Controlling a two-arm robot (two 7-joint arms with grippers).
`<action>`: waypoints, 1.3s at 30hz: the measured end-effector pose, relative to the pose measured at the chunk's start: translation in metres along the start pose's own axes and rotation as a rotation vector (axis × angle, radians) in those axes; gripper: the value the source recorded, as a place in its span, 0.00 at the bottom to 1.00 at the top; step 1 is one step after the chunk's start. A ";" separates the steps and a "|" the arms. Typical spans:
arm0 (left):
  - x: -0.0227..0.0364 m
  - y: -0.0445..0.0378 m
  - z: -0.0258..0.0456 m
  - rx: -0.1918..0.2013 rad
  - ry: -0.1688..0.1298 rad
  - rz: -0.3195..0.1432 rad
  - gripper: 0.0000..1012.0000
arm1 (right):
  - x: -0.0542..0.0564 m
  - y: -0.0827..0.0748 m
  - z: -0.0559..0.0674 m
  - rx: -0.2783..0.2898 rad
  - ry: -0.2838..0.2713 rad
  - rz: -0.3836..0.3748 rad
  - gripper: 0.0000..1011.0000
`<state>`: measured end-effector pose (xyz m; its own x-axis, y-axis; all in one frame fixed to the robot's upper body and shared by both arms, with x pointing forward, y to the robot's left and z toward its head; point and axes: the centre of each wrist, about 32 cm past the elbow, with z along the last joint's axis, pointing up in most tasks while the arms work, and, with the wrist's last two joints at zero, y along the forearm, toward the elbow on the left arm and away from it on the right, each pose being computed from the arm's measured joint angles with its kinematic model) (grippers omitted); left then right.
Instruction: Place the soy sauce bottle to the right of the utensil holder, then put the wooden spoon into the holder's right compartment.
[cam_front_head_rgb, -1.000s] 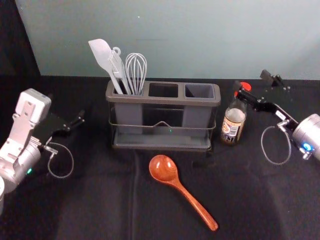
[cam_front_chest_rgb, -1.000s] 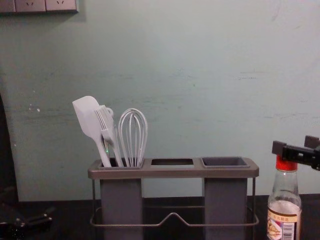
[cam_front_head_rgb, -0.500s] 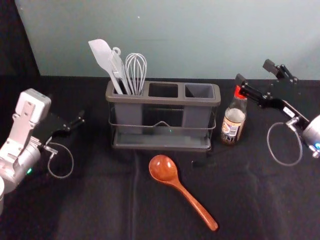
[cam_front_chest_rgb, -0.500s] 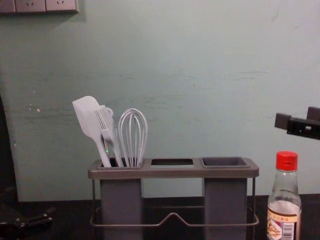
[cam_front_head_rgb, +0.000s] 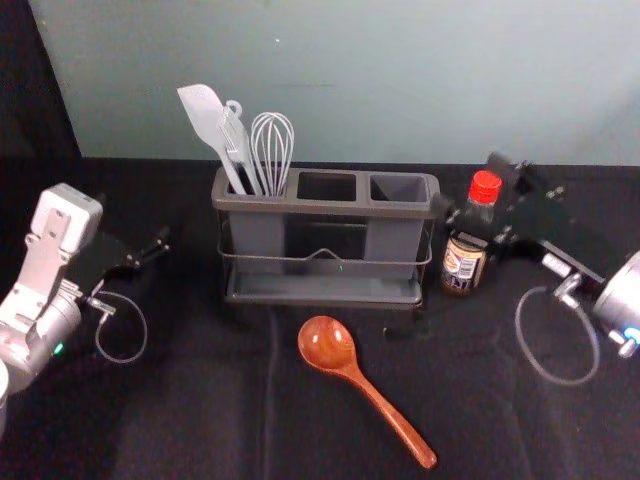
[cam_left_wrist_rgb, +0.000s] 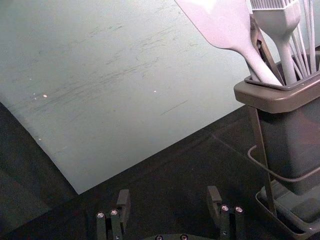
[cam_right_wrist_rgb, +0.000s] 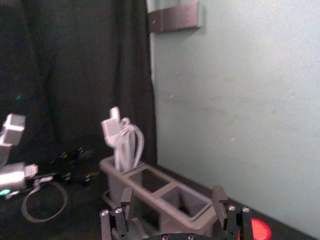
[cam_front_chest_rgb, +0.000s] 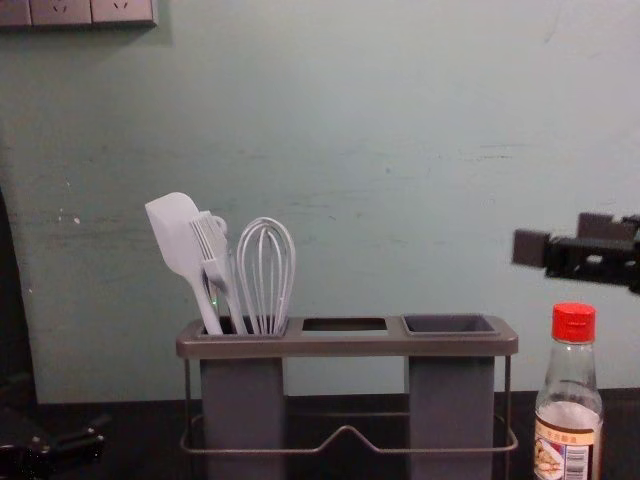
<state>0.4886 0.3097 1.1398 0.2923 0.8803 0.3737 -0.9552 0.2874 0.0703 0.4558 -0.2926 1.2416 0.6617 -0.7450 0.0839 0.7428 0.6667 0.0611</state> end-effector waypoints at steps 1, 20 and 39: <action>0.0000 0.0000 0.0000 0.000 0.000 0.000 0.99 | -0.006 0.001 0.001 -0.016 0.000 0.011 0.99; 0.0000 0.0000 0.0000 0.000 0.000 0.000 0.99 | -0.056 0.034 -0.006 -0.291 0.035 0.144 0.99; 0.0000 0.0000 0.0000 0.000 0.000 0.000 0.99 | -0.094 0.095 -0.019 -0.689 0.055 0.092 0.99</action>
<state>0.4886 0.3097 1.1398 0.2923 0.8803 0.3737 -0.9552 0.2874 0.0702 0.4658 -0.1595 1.2206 0.7154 -0.6986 0.0067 0.5668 0.5747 -0.5903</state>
